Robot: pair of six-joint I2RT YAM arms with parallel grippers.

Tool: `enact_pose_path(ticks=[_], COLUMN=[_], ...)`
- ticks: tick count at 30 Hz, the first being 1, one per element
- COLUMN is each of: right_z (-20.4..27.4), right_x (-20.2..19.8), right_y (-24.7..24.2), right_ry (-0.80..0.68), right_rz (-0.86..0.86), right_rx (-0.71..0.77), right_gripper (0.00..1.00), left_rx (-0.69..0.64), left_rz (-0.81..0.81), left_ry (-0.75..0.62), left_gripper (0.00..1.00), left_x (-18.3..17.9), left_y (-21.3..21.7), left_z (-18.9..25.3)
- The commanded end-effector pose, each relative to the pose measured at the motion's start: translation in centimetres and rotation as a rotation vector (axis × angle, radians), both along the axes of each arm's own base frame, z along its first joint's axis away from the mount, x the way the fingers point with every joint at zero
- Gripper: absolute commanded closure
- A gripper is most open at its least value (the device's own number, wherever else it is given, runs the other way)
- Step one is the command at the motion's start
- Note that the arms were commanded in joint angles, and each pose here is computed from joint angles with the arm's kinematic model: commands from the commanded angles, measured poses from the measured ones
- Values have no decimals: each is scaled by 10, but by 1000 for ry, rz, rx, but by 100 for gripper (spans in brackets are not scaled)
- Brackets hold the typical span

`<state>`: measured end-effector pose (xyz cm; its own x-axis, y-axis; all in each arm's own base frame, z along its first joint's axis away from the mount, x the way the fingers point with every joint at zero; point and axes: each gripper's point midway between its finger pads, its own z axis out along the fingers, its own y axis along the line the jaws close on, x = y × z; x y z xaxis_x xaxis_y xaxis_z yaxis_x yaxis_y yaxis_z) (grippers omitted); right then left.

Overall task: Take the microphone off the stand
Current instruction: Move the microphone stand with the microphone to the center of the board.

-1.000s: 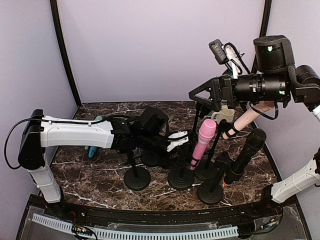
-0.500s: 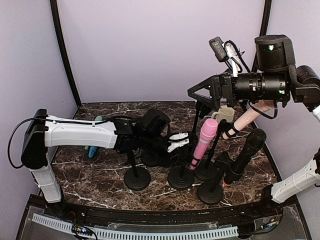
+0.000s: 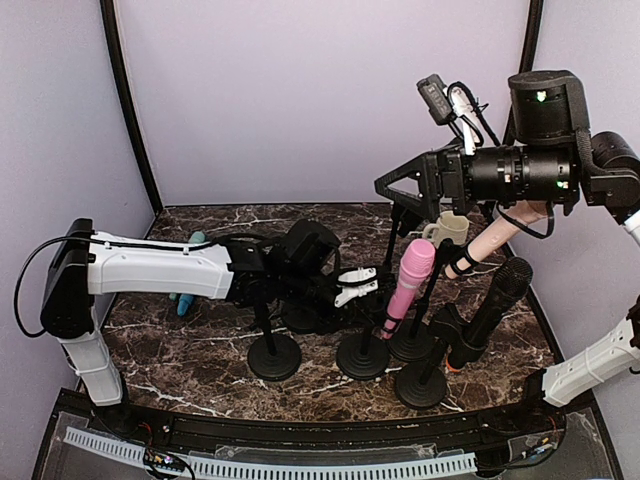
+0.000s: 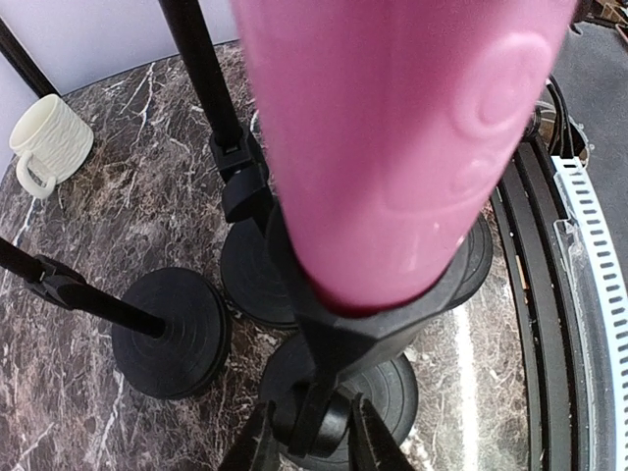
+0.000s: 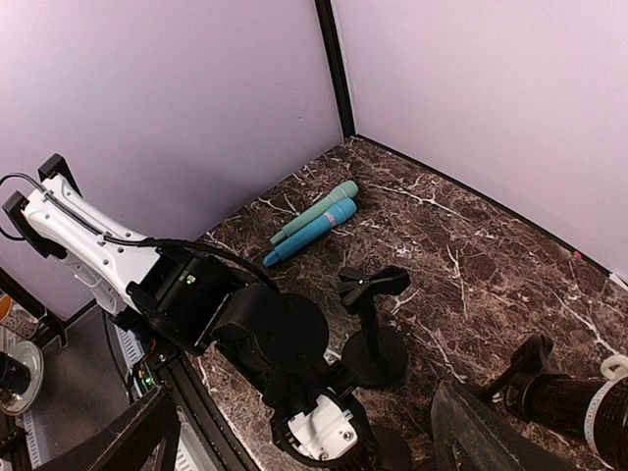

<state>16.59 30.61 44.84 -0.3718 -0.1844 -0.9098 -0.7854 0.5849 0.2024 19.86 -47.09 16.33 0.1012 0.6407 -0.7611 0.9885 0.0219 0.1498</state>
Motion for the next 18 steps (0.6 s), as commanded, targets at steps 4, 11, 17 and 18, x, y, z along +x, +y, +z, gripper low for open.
enact_pose_path(ticks=[4,11,17,18], right_z=[12,1,-10,-12], right_x=[1,11,19,20], right_y=[-1,-3,-3,-4], right_ry=[-34,-33,-24,-23], right_rz=[-11,-67,-105,-116], right_rx=[39,-17,-68,-82], right_gripper=[10,11,11,11], left_rx=[-38,-41,-40,-41], left_rz=[54,195,285,298], left_ry=[-59,-100,-60,-55], left_gripper=[84,92,95,95], left_x=[4,18,24,26], left_y=[17,39,58,60], left_z=[25,31,26,26])
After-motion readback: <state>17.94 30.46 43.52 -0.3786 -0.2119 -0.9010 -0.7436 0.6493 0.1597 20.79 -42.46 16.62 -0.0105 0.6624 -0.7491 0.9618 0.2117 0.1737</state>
